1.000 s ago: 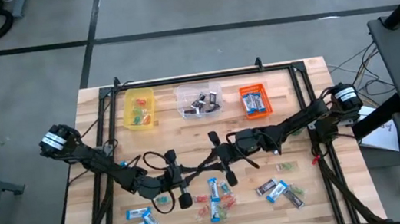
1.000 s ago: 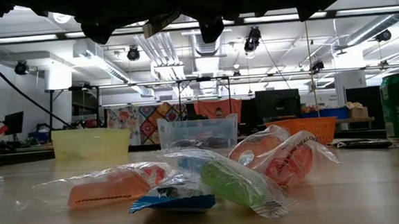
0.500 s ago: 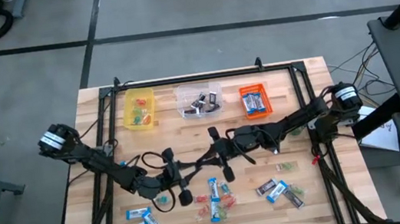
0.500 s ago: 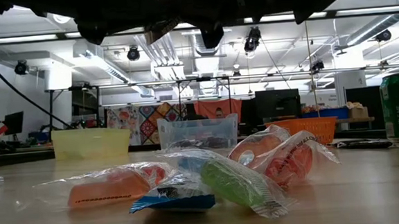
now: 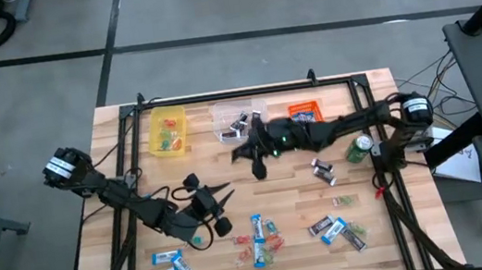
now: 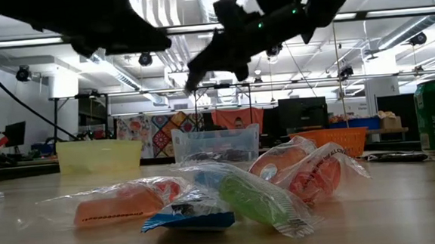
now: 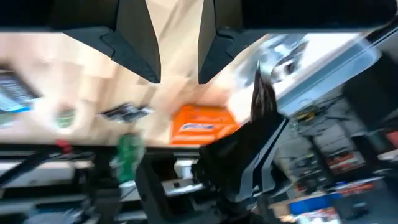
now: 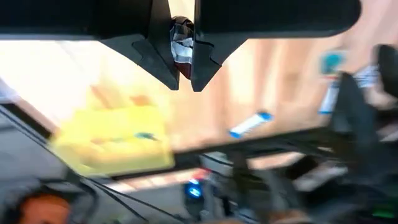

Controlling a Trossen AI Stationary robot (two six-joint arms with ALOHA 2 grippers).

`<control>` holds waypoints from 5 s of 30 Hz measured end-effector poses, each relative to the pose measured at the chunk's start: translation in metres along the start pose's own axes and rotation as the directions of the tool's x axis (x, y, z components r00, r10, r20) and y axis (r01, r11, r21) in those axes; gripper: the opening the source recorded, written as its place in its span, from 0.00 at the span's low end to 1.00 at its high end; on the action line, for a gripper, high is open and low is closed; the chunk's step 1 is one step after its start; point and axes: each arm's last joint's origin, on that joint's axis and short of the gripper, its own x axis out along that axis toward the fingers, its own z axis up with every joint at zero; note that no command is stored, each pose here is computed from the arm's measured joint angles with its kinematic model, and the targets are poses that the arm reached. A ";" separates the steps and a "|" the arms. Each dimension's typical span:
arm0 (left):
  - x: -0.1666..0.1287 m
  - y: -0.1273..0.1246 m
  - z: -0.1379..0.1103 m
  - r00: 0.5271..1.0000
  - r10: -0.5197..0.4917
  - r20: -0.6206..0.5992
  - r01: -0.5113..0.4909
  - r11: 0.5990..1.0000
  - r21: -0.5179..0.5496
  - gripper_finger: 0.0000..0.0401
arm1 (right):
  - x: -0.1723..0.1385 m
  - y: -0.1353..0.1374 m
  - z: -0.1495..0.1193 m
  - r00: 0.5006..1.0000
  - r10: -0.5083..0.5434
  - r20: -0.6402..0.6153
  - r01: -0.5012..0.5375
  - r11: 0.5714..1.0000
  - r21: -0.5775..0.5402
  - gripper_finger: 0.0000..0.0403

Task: Organize candy in baskets
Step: Put the brown chocolate bar into the transparent bin, then put the blue gummy into the yellow bin

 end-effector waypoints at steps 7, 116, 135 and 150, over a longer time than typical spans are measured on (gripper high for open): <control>0.000 0.003 -0.010 0.998 0.025 -0.057 -0.026 1.000 -0.008 0.23 | -0.005 -0.071 0.006 0.965 -0.247 -0.083 0.252 0.966 0.053 0.04; 0.035 0.107 0.021 0.534 0.250 -0.808 -0.223 0.963 0.150 0.03 | -0.062 0.130 -0.041 0.656 0.377 -0.654 -0.387 0.912 0.137 0.42; 0.103 0.257 0.004 0.339 0.241 -0.909 -0.311 0.941 0.134 0.03 | -0.065 0.141 -0.045 0.671 0.348 -0.654 -0.363 0.924 0.120 0.42; 0.114 0.315 -0.024 0.209 0.327 -0.922 -0.482 0.854 0.194 0.11 | -0.065 0.140 -0.047 0.682 0.324 -0.655 -0.334 0.935 0.115 0.42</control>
